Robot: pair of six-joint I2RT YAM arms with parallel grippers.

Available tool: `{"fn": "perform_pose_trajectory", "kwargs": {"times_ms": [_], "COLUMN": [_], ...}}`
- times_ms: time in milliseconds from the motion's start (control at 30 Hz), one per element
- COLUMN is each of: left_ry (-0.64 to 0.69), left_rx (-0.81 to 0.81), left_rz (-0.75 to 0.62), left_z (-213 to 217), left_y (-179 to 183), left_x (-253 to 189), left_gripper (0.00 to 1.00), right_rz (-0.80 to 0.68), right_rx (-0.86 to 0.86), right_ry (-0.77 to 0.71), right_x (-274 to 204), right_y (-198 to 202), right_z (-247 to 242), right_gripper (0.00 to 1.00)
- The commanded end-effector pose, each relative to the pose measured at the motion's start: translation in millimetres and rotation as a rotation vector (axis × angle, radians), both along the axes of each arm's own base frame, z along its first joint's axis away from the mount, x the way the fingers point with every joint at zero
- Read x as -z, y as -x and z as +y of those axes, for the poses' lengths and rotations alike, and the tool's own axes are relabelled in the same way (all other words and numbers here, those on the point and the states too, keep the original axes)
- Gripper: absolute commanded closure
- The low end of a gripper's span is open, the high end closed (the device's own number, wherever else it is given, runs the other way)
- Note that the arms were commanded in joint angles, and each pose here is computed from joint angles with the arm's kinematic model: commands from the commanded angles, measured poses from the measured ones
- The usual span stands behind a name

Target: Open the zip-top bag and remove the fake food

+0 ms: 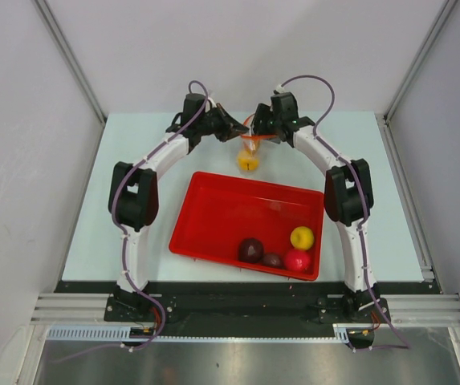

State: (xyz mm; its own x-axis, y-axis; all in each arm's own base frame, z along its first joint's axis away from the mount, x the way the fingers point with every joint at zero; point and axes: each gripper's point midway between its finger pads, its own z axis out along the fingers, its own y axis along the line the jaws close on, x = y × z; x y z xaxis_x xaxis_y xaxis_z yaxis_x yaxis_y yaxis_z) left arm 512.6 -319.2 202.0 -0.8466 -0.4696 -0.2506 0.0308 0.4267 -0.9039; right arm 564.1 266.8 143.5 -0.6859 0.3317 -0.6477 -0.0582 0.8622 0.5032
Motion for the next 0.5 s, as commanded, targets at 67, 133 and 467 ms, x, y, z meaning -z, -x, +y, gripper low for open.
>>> {"fn": "perform_pose_trajectory", "kwargs": {"times_ms": [67,133,467], "left_ry": [0.051,0.05,0.057], "left_rx": [0.016,0.017,0.001], "left_rz": [-0.083,-0.079,-0.078], "left_z": [-2.1,-2.2,5.5], "left_y": [-0.7,-0.4,-7.0], "left_x": [-40.8,-38.6,-38.5], "left_gripper": [1.0,1.0,1.0], "right_rz": [-0.042,-0.091,-0.072], "right_rx": [-0.066,-0.071,-0.068], "right_ry": [0.012,0.081,0.159], "right_x": [-14.0,-22.3,-61.2], "right_y": [-3.0,-4.2,11.4], "right_z": [10.9,7.5,-10.8], "right_gripper": [0.3,0.39,0.48]}}
